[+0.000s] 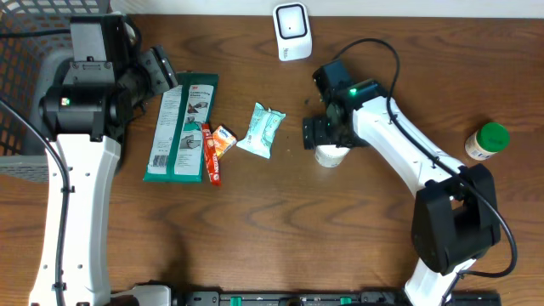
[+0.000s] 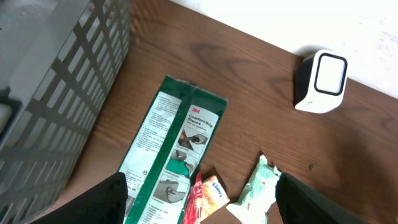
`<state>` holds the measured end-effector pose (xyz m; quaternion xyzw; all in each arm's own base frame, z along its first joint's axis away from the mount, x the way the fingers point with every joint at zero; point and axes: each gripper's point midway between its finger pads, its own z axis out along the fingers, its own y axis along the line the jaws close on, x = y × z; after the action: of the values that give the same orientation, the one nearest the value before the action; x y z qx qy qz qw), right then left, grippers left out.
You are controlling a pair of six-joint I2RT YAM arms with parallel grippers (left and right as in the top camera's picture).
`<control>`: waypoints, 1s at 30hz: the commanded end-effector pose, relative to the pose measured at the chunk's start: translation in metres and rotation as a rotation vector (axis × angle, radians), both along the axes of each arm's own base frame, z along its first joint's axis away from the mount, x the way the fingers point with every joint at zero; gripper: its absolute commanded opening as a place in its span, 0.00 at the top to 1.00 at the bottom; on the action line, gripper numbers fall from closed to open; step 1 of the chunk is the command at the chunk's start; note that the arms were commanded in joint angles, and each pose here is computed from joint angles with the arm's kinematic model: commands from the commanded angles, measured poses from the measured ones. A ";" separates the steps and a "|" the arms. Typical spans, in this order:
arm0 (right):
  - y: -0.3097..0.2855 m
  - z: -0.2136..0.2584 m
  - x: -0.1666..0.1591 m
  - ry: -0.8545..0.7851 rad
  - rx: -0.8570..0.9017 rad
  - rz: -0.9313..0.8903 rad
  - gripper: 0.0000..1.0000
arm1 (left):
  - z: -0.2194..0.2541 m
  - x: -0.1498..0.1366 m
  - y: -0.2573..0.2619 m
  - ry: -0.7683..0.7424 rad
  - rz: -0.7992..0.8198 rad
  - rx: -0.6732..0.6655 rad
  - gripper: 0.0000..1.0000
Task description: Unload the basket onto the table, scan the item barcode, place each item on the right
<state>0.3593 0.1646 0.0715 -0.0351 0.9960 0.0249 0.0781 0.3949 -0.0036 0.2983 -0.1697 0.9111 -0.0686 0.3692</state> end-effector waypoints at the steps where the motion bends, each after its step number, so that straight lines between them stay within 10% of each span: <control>1: 0.011 -0.003 -0.005 -0.006 -0.026 0.241 0.01 | 0.003 0.001 0.004 -0.007 0.012 0.008 0.23; 14: 0.029 0.018 0.021 -0.138 -0.037 0.480 0.01 | 0.003 0.001 0.004 -0.007 0.012 0.008 0.23; 30: 0.003 0.046 0.009 0.056 0.150 -0.753 0.01 | 0.003 0.001 0.004 -0.007 0.012 0.008 0.23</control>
<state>0.3793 0.1685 0.1280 0.1849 0.9768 0.0657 0.0856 0.3949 -0.0036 0.2983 -0.1697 0.9111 -0.0686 0.3692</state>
